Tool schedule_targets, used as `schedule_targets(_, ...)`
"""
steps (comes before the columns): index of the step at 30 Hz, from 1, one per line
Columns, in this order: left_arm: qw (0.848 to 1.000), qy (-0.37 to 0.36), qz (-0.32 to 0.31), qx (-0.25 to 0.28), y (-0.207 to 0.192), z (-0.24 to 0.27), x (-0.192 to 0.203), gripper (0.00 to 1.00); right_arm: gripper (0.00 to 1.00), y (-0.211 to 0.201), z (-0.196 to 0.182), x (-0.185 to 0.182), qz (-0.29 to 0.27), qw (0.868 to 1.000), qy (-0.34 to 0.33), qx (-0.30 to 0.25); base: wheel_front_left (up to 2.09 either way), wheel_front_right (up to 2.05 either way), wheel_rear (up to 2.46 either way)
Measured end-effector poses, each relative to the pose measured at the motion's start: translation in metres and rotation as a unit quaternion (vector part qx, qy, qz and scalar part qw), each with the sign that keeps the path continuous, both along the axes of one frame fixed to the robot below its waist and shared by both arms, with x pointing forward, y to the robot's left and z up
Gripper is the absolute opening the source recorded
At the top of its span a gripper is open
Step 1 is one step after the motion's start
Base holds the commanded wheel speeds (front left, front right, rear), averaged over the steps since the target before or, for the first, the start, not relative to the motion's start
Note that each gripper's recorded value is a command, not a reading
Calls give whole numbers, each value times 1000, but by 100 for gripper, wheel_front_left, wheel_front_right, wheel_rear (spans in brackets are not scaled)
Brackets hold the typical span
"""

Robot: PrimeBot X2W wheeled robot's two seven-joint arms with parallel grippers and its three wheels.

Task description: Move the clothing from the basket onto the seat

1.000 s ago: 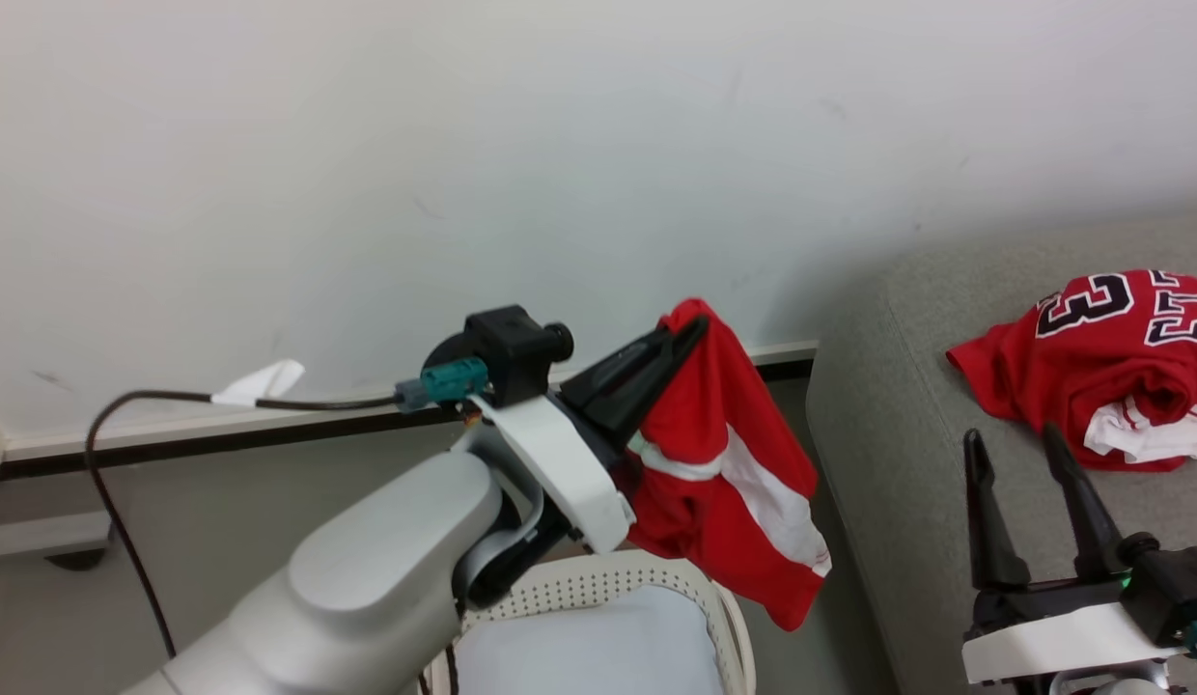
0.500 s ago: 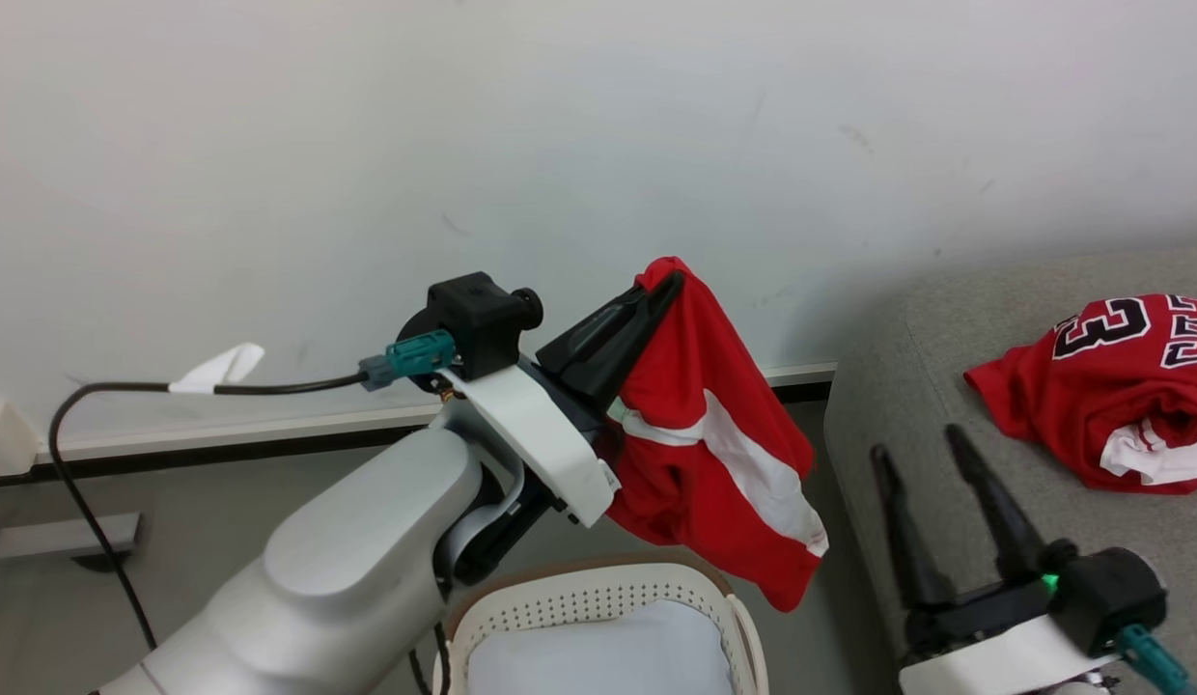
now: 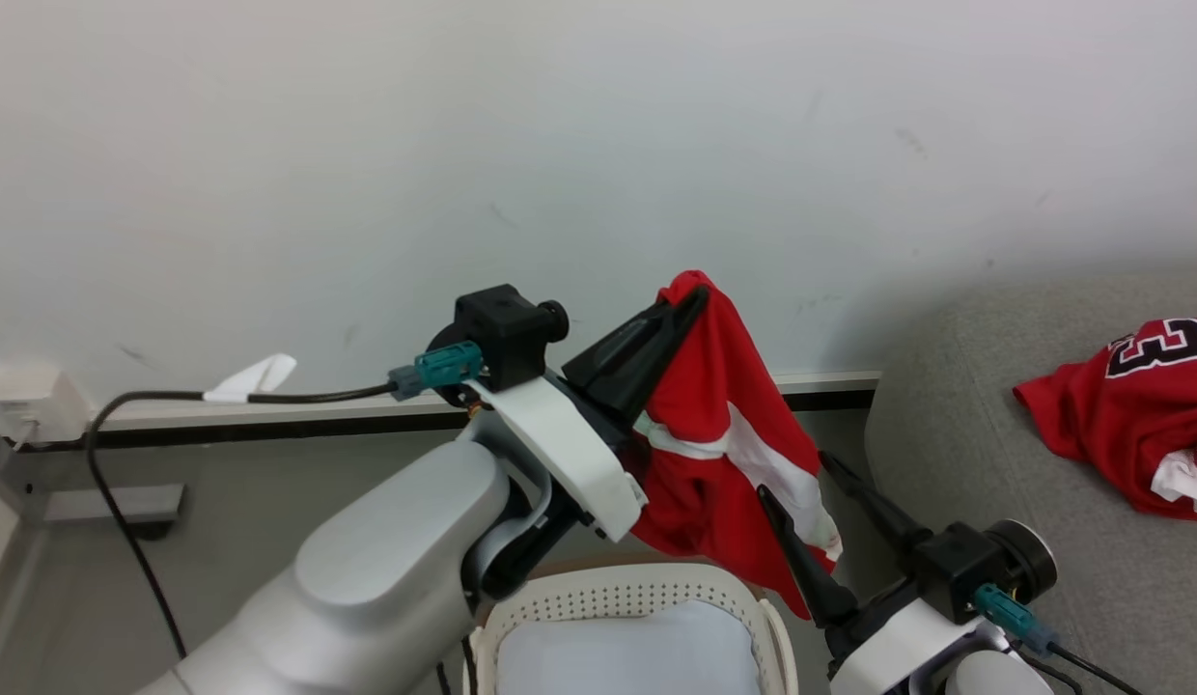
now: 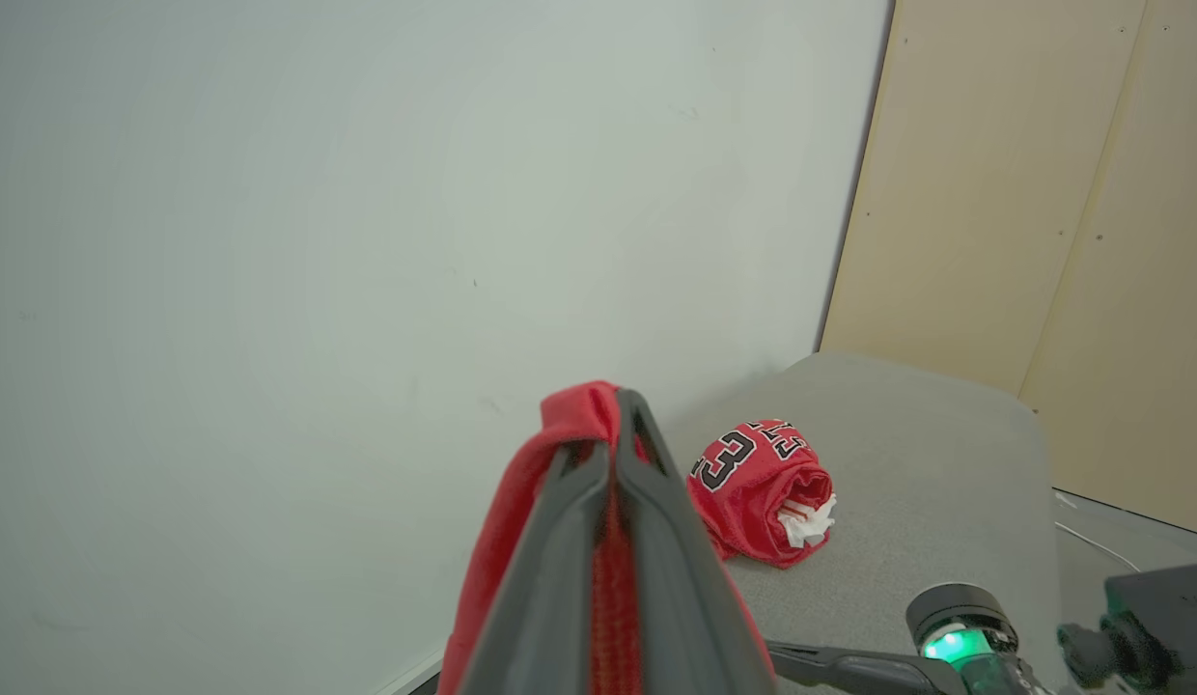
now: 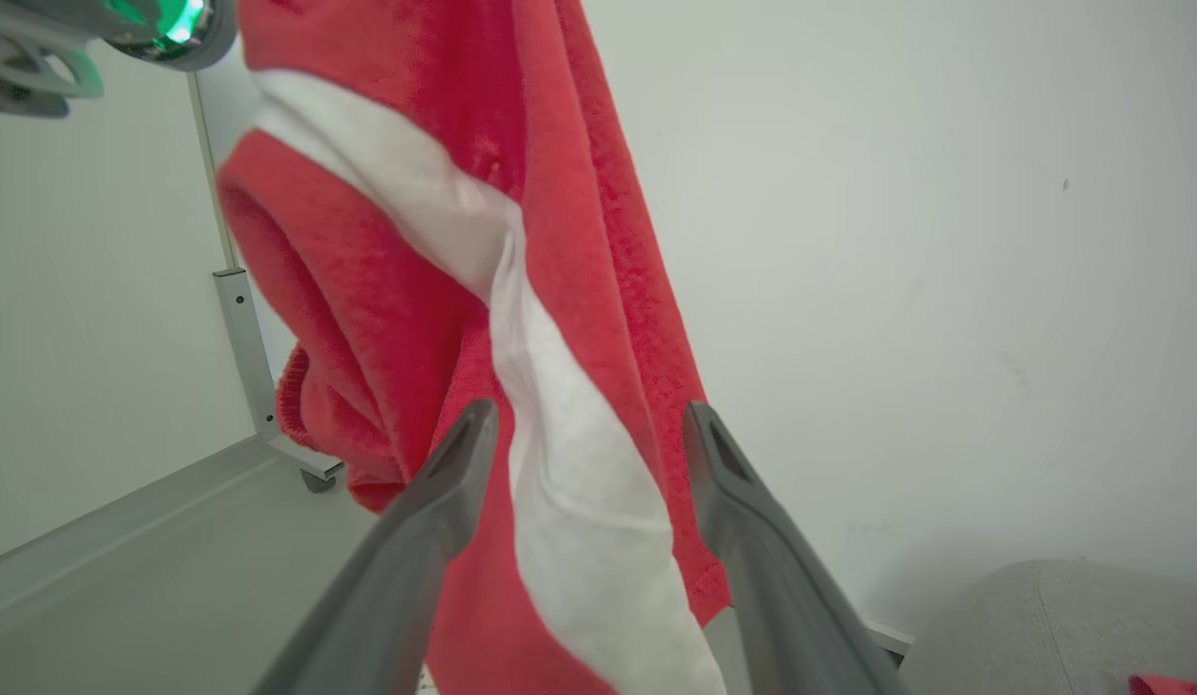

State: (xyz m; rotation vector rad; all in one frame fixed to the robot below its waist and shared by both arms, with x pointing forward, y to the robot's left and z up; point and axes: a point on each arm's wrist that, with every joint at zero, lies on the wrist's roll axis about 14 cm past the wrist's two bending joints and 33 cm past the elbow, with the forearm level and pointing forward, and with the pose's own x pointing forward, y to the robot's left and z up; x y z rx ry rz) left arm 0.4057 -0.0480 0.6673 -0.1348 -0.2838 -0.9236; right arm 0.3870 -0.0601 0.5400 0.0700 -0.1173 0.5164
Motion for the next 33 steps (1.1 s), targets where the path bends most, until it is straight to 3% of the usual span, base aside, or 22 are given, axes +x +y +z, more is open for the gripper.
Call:
schedule_targets(12, 1000, 9, -20, 15, -2, -10, -35, 0, 100, 50, -35, 18, 67, 993, 61, -72, 0, 0, 0)
schedule_targets(13, 1000, 8, -21, 15, -2, -10, -38, 0, 75, 52, -37, 19, 69, 993, 65, -75, 0, 0, 0)
schedule_targets(15, 1000, 9, -23, 16, -2, -10, -43, 0, 0, 59, -39, 20, 74, 992, 72, -73, 0, 0, 0)
schedule_targets(25, 1000, 19, -1, 25, 11, -19, -39, 0, 0, 66, -33, 24, 71, 993, 85, -39, 0, 0, 0)
schedule_targets(33, 999, 45, 18, 17, 18, -33, -31, 0, 0, 41, 1, 34, 22, 994, 74, 83, 0, 0, 0)
